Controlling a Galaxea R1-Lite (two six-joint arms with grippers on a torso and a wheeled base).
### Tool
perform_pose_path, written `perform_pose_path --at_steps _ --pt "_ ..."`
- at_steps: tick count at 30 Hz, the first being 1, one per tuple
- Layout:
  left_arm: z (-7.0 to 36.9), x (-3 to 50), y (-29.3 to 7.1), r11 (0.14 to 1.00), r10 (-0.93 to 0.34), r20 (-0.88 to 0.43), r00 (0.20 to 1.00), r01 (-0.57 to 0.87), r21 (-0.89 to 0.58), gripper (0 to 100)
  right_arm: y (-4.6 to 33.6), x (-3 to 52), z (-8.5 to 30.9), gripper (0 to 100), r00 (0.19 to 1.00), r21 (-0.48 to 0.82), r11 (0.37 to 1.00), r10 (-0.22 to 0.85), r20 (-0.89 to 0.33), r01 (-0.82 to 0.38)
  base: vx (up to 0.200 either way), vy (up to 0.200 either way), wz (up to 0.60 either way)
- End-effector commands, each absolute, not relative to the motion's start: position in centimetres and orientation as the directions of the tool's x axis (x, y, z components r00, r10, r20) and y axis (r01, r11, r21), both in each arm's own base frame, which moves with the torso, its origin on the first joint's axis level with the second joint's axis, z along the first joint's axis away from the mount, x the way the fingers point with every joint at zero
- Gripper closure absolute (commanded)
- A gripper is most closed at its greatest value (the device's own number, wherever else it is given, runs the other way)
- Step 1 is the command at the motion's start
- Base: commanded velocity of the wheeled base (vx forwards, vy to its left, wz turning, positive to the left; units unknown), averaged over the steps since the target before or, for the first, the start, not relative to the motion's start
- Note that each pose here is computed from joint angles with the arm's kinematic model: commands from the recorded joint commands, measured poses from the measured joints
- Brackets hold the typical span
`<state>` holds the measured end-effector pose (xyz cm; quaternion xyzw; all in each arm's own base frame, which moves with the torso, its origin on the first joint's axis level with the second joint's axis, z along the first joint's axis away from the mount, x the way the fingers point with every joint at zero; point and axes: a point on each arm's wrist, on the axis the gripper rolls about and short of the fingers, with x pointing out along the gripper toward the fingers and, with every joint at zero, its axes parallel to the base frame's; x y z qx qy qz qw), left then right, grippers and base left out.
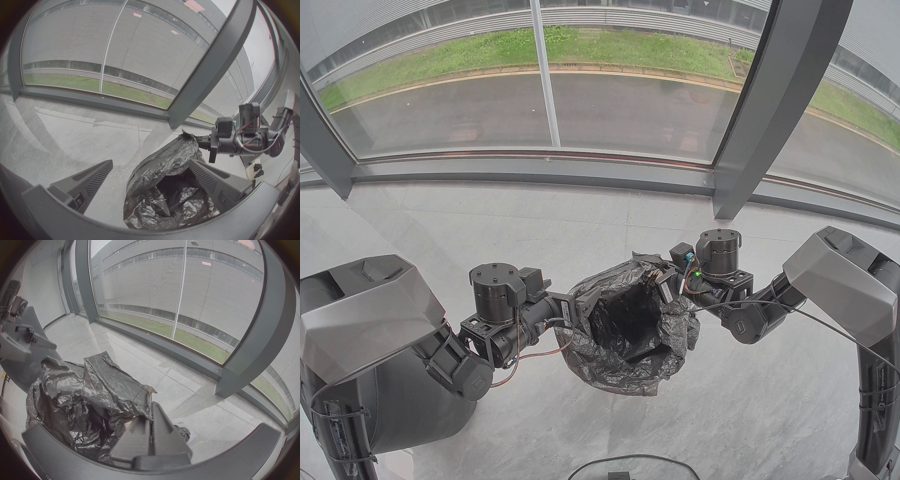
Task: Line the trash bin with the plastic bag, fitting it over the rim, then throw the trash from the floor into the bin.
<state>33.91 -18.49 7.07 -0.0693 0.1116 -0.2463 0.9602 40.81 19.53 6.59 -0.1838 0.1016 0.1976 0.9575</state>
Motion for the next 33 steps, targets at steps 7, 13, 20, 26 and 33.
perform_pose_path --at_steps 7,13,20,26,33 --pt "5.2 34.0 -18.7 0.873 -0.488 -0.222 0.844 0.473 -0.120 0 19.6 40.9 6.5 100 0.901 -0.311 0.854 0.341 -0.267 -0.416 0.000 0.000 0.00" --pt "3.9 35.4 -18.7 0.882 -0.471 -0.233 0.851 0.462 -0.093 0 19.6 40.9 6.4 100 0.901 -0.311 0.854 0.341 -0.269 -0.416 0.000 0.000 0.00" --pt "4.1 38.2 -17.2 0.919 -0.395 -0.212 0.894 0.386 -0.084 0 19.6 40.9 6.5 100 0.902 -0.313 0.854 0.341 -0.266 -0.416 0.000 0.000 0.00" --pt "4.1 38.6 -16.4 0.926 -0.377 -0.209 0.902 0.369 -0.075 0 19.6 40.8 6.6 100 0.902 -0.313 0.854 0.341 -0.264 -0.415 0.000 0.000 0.00" --pt "4.1 38.6 -16.4 0.927 -0.375 -0.209 0.903 0.368 -0.075 0 19.6 40.8 6.5 100 0.902 -0.315 0.853 0.341 -0.266 -0.416 0.000 0.000 0.00"
